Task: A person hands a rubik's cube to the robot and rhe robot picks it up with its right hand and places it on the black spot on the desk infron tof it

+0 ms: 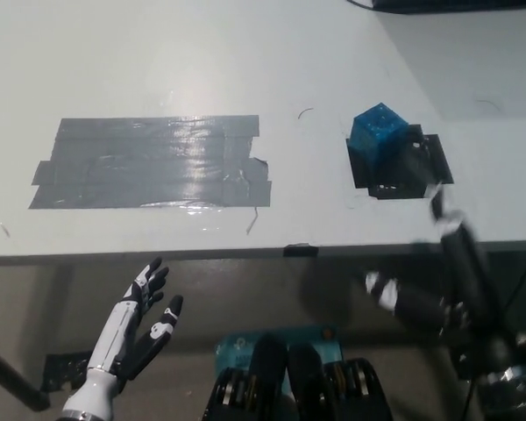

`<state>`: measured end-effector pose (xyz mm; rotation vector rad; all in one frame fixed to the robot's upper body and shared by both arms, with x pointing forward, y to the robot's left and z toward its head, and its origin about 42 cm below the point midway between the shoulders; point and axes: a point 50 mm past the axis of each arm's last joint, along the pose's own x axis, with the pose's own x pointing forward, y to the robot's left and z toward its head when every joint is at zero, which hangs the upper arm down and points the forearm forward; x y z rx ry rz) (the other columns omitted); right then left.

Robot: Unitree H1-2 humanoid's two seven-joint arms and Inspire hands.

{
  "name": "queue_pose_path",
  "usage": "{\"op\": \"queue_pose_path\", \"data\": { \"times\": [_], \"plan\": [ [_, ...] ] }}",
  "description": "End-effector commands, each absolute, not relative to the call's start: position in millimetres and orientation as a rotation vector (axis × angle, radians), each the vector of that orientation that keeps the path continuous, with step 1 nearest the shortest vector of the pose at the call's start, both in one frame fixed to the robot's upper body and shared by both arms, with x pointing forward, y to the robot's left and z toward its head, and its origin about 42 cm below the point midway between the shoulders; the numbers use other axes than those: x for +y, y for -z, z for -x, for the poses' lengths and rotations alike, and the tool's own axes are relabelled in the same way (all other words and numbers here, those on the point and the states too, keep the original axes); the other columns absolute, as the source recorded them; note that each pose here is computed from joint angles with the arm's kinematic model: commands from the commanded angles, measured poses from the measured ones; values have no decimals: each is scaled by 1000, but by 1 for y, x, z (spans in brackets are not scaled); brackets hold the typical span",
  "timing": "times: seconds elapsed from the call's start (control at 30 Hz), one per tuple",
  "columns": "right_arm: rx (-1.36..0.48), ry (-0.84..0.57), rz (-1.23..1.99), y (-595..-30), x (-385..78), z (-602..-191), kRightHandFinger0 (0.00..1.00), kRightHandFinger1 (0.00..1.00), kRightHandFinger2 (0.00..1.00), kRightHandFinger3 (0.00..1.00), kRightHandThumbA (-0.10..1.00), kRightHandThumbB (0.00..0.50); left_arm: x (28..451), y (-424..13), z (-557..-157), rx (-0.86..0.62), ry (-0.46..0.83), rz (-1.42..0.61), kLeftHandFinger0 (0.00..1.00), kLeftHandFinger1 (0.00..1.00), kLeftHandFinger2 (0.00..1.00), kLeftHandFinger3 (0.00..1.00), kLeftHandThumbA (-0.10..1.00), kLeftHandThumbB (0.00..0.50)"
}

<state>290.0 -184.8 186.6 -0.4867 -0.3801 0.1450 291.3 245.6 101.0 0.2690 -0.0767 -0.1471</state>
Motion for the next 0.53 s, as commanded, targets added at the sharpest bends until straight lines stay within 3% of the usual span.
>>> {"op": "queue_pose_path", "data": {
  "times": [0.0,0.03,0.17,0.37,0.5],
  "plan": [
    [-362,-153,524,-154,-178,-301,1000,1000,1000,1000,839,223,250,-105,-287,-103,145,-266,1000,1000,1000,1000,661,138],
    [-346,-168,531,-151,-177,-302,1000,1000,1000,1000,837,223,251,-105,-286,-102,141,-266,1000,1000,1000,1000,660,141],
    [-228,-322,582,-136,-170,-306,1000,1000,1000,1000,591,159,251,-104,-284,-100,131,-263,1000,1000,1000,1000,638,131],
    [-156,-398,645,-122,-171,-311,1000,1000,1000,1000,674,173,252,-106,-283,-111,138,-267,993,1000,1000,1000,640,133],
    [-150,-405,668,-123,-171,-312,1000,1000,1000,1000,663,166,252,-107,-285,-111,143,-275,1000,1000,1000,1000,647,132]
  ]
}}
